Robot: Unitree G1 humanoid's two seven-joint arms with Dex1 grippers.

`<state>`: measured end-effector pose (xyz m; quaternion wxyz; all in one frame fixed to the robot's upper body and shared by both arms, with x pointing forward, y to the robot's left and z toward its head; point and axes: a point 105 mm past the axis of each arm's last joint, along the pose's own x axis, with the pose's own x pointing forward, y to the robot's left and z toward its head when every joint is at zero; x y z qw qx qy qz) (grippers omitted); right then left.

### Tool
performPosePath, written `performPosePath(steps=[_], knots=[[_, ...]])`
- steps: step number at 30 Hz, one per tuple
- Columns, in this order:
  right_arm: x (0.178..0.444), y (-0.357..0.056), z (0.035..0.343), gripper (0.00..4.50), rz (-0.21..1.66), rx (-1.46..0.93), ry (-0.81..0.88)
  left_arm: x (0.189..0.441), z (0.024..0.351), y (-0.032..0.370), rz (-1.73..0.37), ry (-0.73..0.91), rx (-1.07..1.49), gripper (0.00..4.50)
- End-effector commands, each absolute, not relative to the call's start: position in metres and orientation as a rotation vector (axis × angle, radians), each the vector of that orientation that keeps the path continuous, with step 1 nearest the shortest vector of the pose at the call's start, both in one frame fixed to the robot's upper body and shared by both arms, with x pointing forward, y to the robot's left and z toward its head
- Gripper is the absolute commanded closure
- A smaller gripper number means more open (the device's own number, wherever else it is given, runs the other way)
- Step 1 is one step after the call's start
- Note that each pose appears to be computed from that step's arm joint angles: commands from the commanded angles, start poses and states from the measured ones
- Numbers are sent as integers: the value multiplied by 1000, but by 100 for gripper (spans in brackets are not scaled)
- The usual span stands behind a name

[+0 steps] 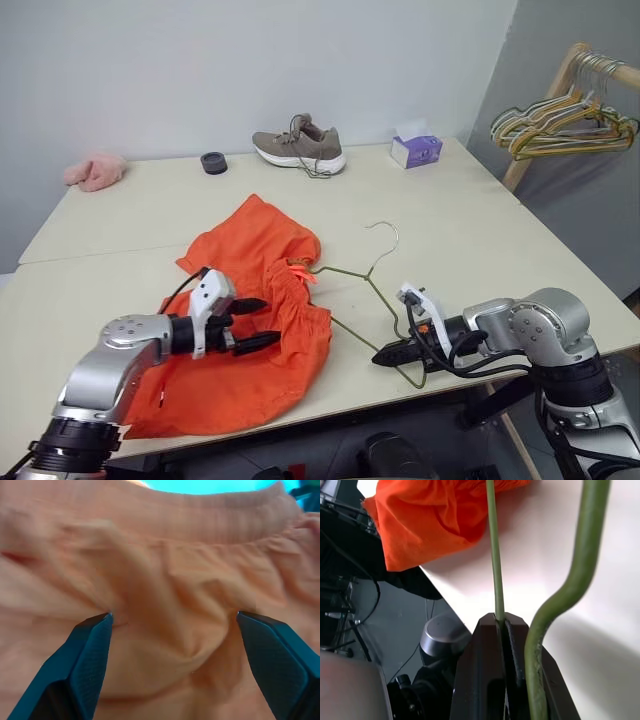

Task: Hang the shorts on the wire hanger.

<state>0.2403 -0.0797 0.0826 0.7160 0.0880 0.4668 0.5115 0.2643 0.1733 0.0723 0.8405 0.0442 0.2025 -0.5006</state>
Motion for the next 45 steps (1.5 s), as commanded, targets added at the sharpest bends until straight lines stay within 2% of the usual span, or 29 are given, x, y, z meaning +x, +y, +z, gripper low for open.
performPosePath(steps=[1, 10, 18, 27, 37, 45], knots=[[247, -79, 100, 450, 1141, 190, 964, 257, 70, 156, -1115, 423, 85, 35], [267, -94, 112, 450, 1041, 196, 900, 243, 54, 121, -1184, 447, 2, 35], [257, -110, 105, 450, 1033, 109, 952, 249, 70, 116, -1170, 383, 11, 35], [268, -145, 96, 450, 905, 102, 959, 266, 122, 177, -990, 285, 19, 35], [263, -181, 60, 450, 773, 44, 1057, 283, 139, 239, -811, 296, 50, 35], [258, -170, 59, 450, 840, 49, 1053, 292, 150, 256, -759, 281, 61, 35]])
